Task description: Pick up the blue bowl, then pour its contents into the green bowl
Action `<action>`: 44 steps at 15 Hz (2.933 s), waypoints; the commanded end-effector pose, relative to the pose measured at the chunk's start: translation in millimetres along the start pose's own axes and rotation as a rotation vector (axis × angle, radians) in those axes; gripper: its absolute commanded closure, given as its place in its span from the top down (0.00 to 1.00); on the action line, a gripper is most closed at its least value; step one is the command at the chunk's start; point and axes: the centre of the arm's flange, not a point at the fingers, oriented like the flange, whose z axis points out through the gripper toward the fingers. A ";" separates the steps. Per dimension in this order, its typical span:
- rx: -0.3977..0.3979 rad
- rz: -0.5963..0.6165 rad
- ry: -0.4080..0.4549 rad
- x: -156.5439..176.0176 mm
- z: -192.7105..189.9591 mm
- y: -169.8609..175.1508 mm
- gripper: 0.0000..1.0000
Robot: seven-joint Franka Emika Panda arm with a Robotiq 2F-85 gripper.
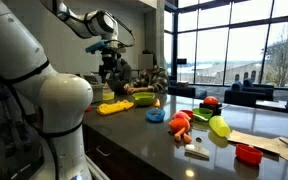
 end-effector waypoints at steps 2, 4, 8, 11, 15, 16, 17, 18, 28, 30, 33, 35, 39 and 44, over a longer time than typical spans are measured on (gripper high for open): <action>0.000 0.000 0.001 -0.1 -0.3 0.1 1.00; 0.000 0.000 0.001 -0.1 -0.3 0.0 1.00; 0.000 0.000 0.001 -0.1 -0.3 0.0 1.00; 0.000 0.000 0.001 -0.1 -0.3 0.0 1.00; 0.012 0.023 0.009 11.7 1.4 8.0 1.00; 0.013 0.048 0.024 15.8 1.5 11.5 1.00; 0.009 0.095 0.061 21.0 0.3 17.1 1.00; 0.006 0.138 0.099 25.0 -1.4 22.2 1.00; 0.109 0.605 0.241 34.4 4.6 -9.7 1.00; 0.105 0.708 0.229 31.6 23.2 -25.0 1.00; 0.091 0.827 0.232 23.3 38.9 -34.3 1.00; 0.075 0.900 0.256 27.6 43.4 -31.3 1.00; 0.042 1.011 0.381 43.0 29.7 -6.6 1.00; 0.016 1.095 0.517 63.6 17.5 28.4 1.00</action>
